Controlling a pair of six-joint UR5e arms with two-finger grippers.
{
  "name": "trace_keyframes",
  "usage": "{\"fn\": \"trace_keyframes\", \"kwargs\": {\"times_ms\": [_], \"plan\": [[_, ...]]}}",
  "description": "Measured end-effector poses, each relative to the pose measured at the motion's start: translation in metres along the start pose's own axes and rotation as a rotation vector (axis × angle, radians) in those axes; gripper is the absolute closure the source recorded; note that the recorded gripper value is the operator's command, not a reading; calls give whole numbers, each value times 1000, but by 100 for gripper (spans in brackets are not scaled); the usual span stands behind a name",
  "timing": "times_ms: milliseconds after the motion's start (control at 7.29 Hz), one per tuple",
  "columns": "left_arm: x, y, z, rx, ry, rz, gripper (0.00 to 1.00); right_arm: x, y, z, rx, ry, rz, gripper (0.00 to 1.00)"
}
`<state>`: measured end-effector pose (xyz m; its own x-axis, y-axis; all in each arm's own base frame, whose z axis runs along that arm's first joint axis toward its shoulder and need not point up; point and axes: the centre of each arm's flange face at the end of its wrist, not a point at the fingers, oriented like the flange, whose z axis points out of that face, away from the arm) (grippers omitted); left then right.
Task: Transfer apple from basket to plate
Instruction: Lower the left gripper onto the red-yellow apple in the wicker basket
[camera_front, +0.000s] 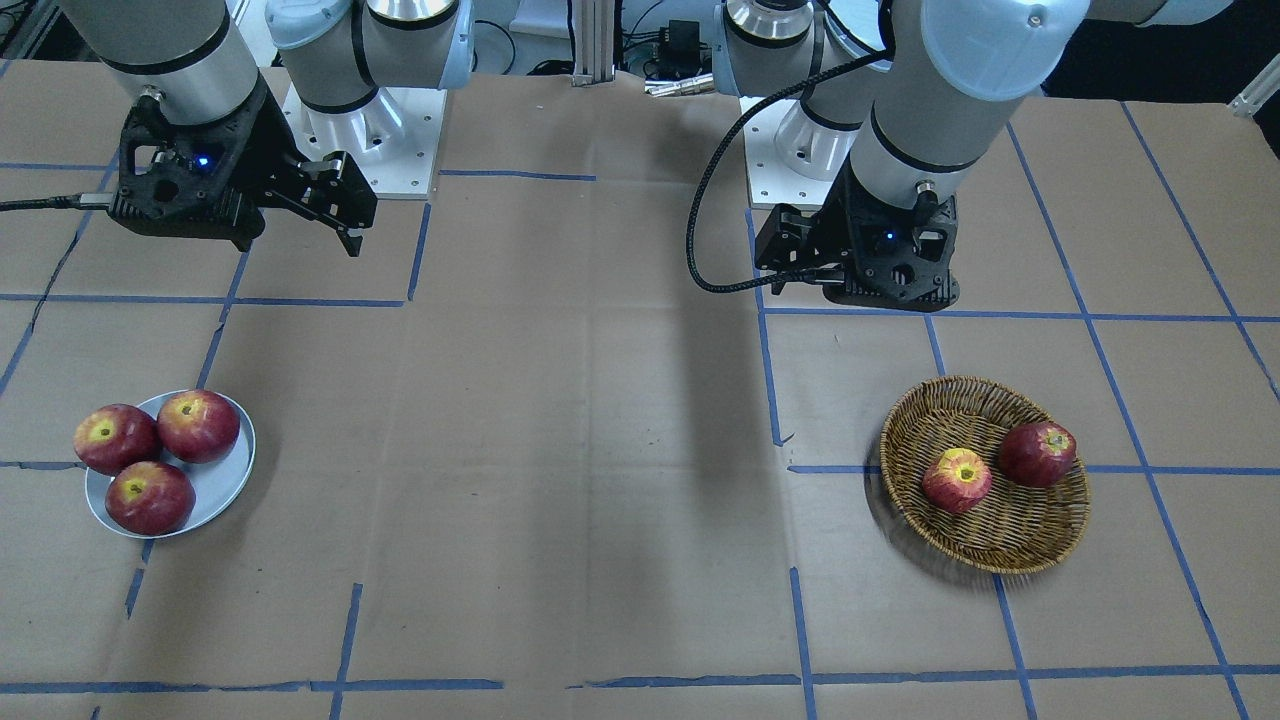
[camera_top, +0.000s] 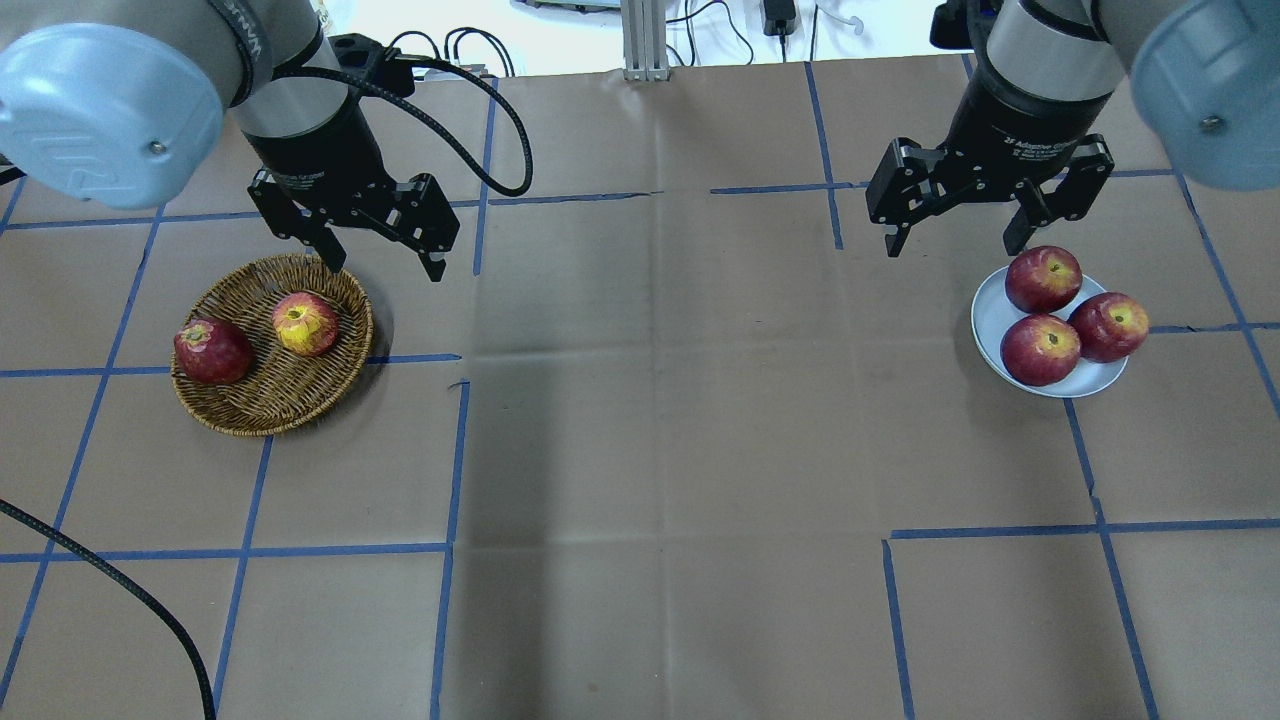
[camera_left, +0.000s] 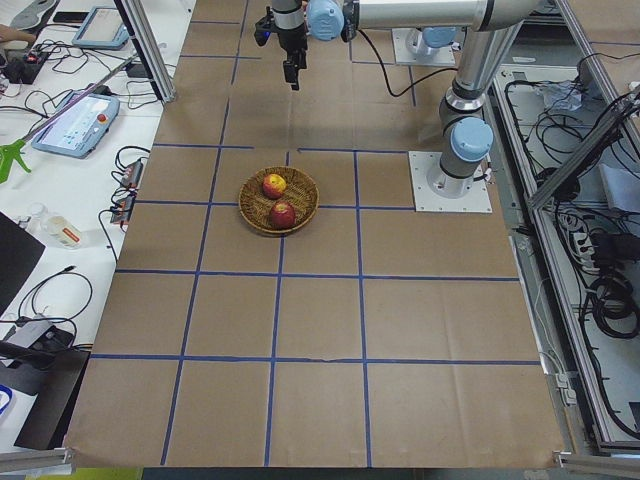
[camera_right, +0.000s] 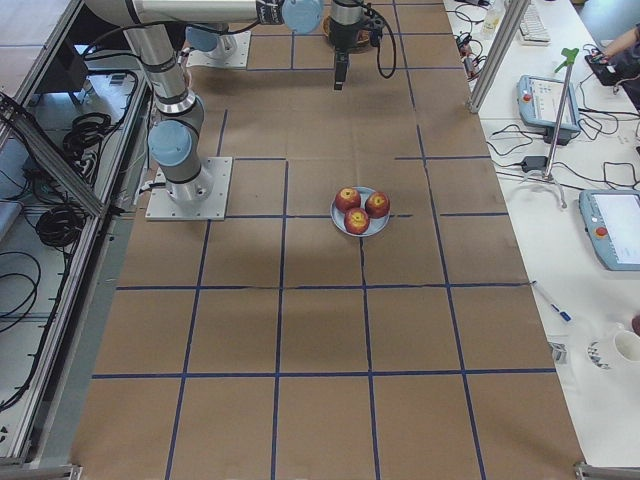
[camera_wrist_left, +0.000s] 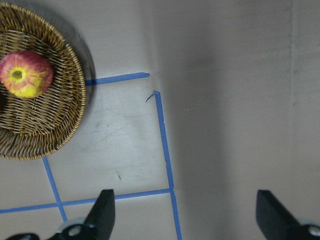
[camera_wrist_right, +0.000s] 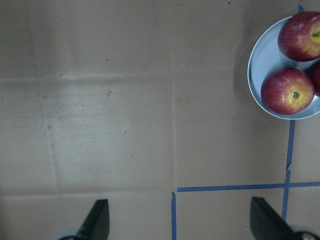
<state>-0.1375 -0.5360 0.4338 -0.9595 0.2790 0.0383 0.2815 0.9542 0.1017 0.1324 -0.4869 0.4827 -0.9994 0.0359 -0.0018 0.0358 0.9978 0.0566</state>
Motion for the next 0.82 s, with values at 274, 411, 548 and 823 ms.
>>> {"fn": "trace_keyframes", "kwargs": {"times_ms": [274, 411, 548, 823], "plan": [[-52, -24, 28, 5, 6, 187, 1, 0, 0, 0, 0, -1, 0, 0], [-82, -33, 46, -5, 16, 272, 1, 0, 0, 0, 0, -1, 0, 0], [-106, -41, 64, -17, 29, 348, 1, 0, 0, 0, 0, -1, 0, 0], [-161, -60, 105, 7, 18, 489, 2, 0, 0, 0, 0, -1, 0, 0]]}}
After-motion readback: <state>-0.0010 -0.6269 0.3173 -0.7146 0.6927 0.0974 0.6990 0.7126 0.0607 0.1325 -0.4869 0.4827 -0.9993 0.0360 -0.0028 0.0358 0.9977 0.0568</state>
